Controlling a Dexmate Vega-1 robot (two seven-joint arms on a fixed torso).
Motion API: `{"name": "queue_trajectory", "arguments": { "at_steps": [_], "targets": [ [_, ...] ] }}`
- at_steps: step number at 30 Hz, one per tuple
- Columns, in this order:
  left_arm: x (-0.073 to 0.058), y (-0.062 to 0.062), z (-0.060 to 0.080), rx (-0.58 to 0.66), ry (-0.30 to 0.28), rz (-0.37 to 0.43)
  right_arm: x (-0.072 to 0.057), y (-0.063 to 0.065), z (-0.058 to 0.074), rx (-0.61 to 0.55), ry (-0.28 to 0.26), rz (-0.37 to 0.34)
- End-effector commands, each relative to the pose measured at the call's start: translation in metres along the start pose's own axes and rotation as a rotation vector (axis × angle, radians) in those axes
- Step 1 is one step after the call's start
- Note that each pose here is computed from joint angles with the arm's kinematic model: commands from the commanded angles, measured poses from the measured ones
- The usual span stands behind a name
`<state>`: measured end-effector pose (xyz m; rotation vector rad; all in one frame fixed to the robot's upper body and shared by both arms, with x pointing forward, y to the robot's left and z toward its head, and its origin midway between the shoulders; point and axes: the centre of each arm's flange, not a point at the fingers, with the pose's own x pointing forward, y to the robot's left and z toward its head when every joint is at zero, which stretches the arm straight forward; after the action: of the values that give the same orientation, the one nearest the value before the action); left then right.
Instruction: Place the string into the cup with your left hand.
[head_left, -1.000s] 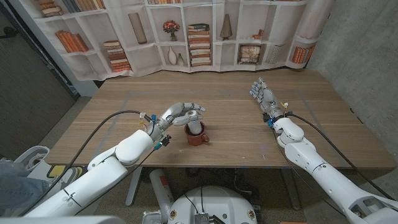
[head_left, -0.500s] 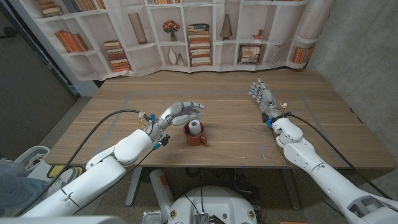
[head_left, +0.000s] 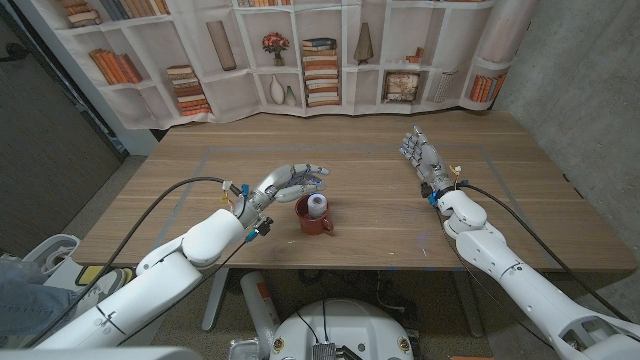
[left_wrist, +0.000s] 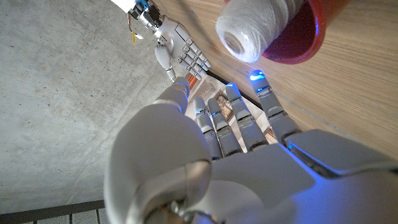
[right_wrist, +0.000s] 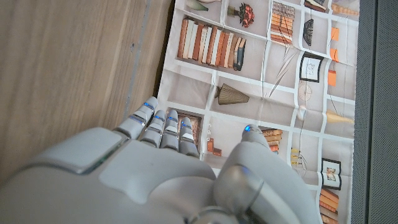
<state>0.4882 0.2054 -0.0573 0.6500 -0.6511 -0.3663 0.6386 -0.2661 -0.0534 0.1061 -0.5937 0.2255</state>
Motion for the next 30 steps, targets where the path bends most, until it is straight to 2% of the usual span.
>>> {"name": "queue_trajectory", "arguments": {
  "at_steps": [1, 20, 30],
  "targets": [
    [-0.001, 0.006, 0.005, 0.005, -0.015, 0.018, 0.000, 0.001, 0.002, -0.004, -0.003, 0.000],
    [0.004, 0.018, 0.019, 0.022, -0.071, 0.036, 0.000, 0.002, 0.005, -0.005, -0.011, -0.005],
    [0.005, 0.028, 0.035, 0.033, -0.140, 0.093, 0.000, 0.002, 0.006, -0.006, -0.013, -0.005]
  ]
}}
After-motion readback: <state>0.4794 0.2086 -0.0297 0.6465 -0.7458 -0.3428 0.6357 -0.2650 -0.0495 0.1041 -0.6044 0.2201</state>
